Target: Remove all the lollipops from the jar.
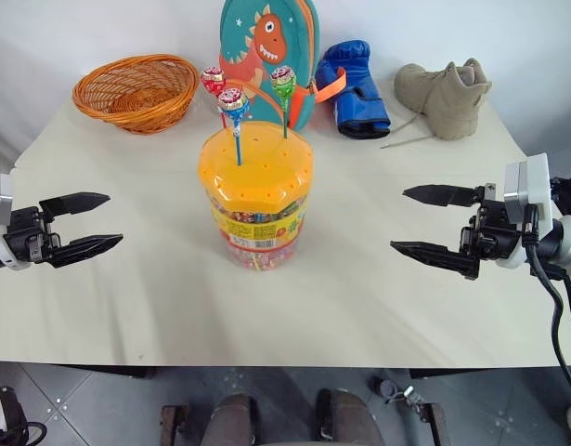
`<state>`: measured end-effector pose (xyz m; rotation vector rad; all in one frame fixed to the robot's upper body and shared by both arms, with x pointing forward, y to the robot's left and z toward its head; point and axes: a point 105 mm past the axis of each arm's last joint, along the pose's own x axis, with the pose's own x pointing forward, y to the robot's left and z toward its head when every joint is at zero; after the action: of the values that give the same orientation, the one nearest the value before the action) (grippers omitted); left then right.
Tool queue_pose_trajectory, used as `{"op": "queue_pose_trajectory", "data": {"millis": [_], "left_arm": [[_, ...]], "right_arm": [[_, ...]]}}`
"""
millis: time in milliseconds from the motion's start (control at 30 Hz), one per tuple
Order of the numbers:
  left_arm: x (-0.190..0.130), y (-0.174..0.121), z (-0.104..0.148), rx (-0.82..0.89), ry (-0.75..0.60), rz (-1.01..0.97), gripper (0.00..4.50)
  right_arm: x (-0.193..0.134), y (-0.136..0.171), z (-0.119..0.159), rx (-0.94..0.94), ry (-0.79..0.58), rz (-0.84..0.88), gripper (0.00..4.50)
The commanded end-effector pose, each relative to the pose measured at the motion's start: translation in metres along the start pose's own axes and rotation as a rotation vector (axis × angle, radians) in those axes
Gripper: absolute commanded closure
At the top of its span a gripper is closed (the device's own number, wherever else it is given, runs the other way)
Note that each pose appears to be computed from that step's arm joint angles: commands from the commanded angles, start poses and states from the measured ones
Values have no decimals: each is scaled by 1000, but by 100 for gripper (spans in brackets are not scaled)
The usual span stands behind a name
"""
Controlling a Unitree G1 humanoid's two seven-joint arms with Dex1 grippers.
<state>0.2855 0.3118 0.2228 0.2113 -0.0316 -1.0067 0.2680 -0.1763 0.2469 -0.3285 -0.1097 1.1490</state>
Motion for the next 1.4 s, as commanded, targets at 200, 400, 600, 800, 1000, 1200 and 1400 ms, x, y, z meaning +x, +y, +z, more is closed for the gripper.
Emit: {"op": "queue_pose_trajectory", "data": {"millis": [200, 400, 600, 800, 1000, 1200, 1400], "left_arm": [[1, 10, 9, 18, 16, 69, 0], [2, 19, 6, -11, 48, 145, 0], [-3, 18, 15, -1, 15, 141, 0], [-2, 21, 34, 67, -34, 120, 0], [28, 17, 61, 142, -87, -20, 0], [70, 19, 89, 183, -185, -124, 0], [120, 24, 105, 145, -221, -190, 0]], "right_arm": [[-1, 0, 9, -32, -14, 4, 2], [-1, 1, 9, -32, -14, 8, 2], [-3, 6, 18, -34, -23, 26, 2], [11, 25, 42, -29, -93, 109, 2], [24, 31, 63, -47, -158, 146, 2], [28, 25, 66, -49, -179, 139, 2], [31, 20, 69, -58, -202, 136, 2]]}}
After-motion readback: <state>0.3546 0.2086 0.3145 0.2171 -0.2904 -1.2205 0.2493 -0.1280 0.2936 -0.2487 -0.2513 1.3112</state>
